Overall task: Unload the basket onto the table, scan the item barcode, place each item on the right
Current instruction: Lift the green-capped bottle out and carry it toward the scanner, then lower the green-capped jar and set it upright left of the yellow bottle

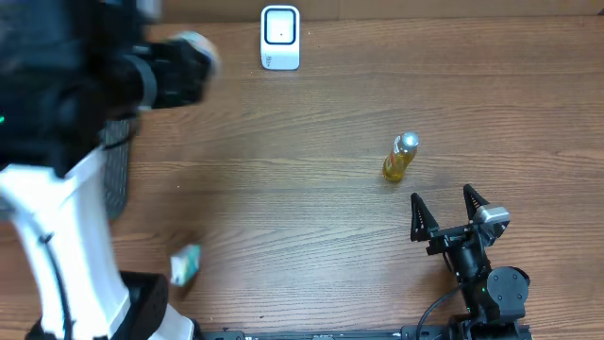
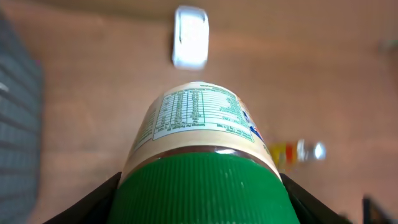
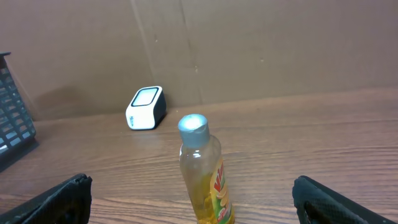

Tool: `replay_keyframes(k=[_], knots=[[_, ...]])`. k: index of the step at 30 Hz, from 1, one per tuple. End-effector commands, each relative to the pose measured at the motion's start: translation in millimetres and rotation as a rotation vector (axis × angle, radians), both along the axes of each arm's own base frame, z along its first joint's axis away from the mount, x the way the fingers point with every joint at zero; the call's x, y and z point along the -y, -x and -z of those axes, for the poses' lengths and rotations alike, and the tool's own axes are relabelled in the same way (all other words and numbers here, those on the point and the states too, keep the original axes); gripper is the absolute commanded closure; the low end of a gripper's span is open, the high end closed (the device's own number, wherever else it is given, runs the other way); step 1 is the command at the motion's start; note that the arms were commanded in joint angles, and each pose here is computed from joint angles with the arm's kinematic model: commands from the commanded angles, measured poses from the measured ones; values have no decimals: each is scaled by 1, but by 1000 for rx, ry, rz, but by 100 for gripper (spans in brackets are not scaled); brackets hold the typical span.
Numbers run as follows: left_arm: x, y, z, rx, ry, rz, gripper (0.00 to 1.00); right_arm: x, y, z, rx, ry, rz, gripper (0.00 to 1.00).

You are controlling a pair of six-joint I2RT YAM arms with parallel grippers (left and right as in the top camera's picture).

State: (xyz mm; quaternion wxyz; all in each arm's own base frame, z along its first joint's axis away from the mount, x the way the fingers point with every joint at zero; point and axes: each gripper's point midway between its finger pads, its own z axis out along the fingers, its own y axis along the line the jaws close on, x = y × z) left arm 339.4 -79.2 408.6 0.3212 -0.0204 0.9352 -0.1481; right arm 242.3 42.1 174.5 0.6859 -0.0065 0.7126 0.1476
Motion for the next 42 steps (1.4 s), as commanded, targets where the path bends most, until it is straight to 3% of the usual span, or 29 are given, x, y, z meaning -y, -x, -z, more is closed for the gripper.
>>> replay_keyframes(k=[1, 5, 20, 31, 37, 42], knots=[[19, -2, 53, -170, -90, -23, 91, 0, 0, 2, 5, -1, 4, 0], [50, 5, 116, -351, -152, 39, 89, 0, 0, 2, 5, 0, 4, 0], [101, 2, 257, -601, -281, 103, 84, 0, 0, 2, 5, -1, 4, 0], [131, 7, 313, -710, -315, 65, 75, 0, 0, 2, 5, -1, 4, 0], [150, 4, 333, -708, -313, 71, 75, 0, 0, 2, 5, 0, 4, 0], [163, -1, 339, -693, -266, -14, 71, 0, 0, 2, 5, 0, 4, 0]])
